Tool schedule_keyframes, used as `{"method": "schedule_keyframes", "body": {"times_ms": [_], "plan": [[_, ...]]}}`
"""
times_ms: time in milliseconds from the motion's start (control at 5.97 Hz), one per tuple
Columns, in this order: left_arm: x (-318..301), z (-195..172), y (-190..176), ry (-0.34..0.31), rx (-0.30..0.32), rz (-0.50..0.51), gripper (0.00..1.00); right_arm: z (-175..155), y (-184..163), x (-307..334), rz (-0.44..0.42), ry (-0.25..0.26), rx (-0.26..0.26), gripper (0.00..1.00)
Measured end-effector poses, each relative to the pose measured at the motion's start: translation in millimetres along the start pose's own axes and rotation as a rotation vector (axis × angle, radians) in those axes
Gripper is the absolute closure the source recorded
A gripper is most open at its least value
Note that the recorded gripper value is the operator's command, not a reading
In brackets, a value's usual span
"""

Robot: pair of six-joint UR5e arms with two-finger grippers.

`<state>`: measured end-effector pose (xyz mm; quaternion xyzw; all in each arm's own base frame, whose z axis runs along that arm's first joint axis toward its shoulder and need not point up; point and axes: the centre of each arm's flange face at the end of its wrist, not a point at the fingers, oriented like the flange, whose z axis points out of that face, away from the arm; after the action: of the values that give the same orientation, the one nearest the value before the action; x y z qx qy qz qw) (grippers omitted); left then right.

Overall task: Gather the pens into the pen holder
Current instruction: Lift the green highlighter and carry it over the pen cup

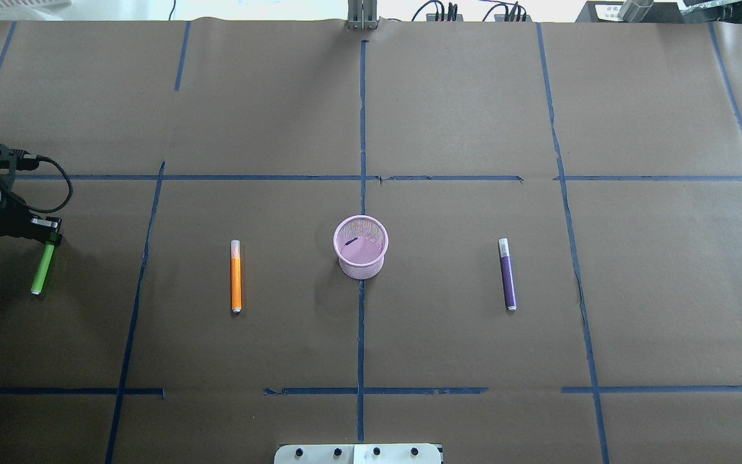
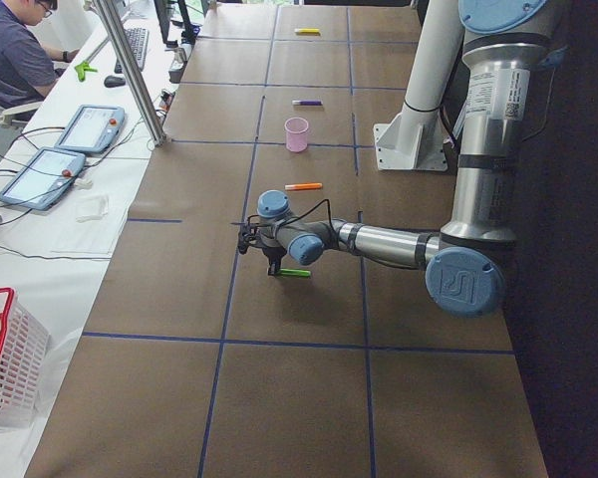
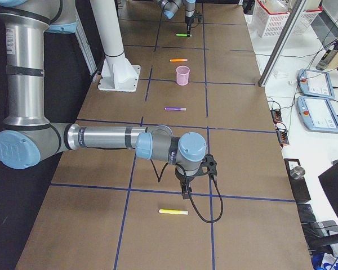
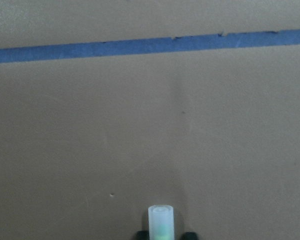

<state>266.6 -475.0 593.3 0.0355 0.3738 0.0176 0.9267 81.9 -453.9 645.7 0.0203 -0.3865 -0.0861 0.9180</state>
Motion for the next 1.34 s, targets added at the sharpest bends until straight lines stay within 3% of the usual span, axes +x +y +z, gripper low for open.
{"method": "schedule_keyframes", "body": {"times_ms": [335,1006,1341], "plan": [[31.9,-37.2,-13.0,0.022,0.139,0.060,1.00,-0.4,-0.2,-0.4,-0.001,0.000,0.001,0.00],[190.4,-169.2,-54.7,0.212,0.469,0.190,1.00,-5.0,-4.6,-4.0,-0.010,0.003,0.010,0.00],[314.3,-178.1,-27.9,0.262,0.656,0.220,0.99,-6.0,-5.4,-4.8,-0.012,0.003,0.012,0.00]]}}
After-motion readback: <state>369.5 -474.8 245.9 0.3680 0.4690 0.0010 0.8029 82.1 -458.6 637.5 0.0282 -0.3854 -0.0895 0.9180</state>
